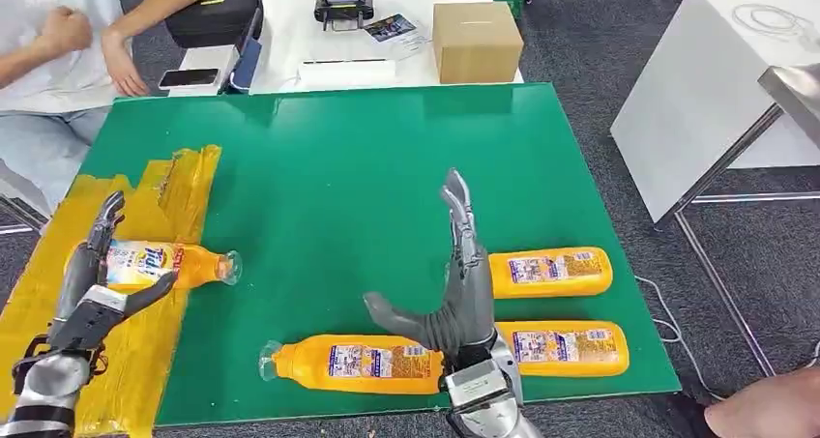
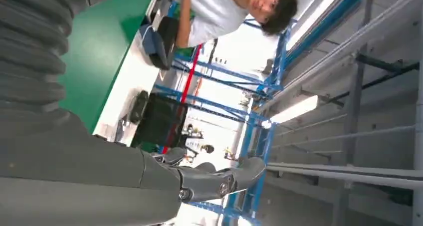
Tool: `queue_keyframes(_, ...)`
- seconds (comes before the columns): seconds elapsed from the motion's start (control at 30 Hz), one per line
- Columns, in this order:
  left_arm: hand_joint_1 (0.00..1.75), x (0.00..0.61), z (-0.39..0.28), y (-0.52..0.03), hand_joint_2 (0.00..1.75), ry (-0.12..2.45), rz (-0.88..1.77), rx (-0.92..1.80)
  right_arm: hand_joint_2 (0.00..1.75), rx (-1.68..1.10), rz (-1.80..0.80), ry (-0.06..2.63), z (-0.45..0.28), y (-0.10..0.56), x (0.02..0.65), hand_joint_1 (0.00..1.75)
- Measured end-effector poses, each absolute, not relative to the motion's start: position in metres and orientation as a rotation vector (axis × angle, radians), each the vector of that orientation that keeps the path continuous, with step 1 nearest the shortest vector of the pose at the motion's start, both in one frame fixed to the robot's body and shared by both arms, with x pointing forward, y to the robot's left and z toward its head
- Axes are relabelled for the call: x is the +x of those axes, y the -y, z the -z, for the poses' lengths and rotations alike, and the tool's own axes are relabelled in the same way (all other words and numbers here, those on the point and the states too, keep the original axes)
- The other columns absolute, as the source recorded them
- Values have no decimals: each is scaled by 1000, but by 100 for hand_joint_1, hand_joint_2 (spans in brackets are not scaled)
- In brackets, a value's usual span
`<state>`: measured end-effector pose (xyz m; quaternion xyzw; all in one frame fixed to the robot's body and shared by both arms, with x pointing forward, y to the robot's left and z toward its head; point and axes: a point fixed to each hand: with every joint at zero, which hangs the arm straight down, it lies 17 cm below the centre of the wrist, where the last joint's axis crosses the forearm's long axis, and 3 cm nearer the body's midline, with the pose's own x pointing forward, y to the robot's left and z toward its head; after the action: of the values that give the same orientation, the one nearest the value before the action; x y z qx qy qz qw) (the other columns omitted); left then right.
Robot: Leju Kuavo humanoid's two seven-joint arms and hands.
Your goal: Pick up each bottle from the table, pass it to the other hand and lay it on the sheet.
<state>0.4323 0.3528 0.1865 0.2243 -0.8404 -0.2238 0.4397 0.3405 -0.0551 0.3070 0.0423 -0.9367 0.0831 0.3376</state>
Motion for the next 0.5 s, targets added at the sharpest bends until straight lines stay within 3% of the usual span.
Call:
queue_keyframes(0.23,0,423,-193,-289,175,2125,404,307,175,-12,-280,2443,-299,63,334,0)
queue_keyframes(0.5,0,420,-193,-268,175,2129,338,246,175,-35,-284,2438,-296,69,331,0)
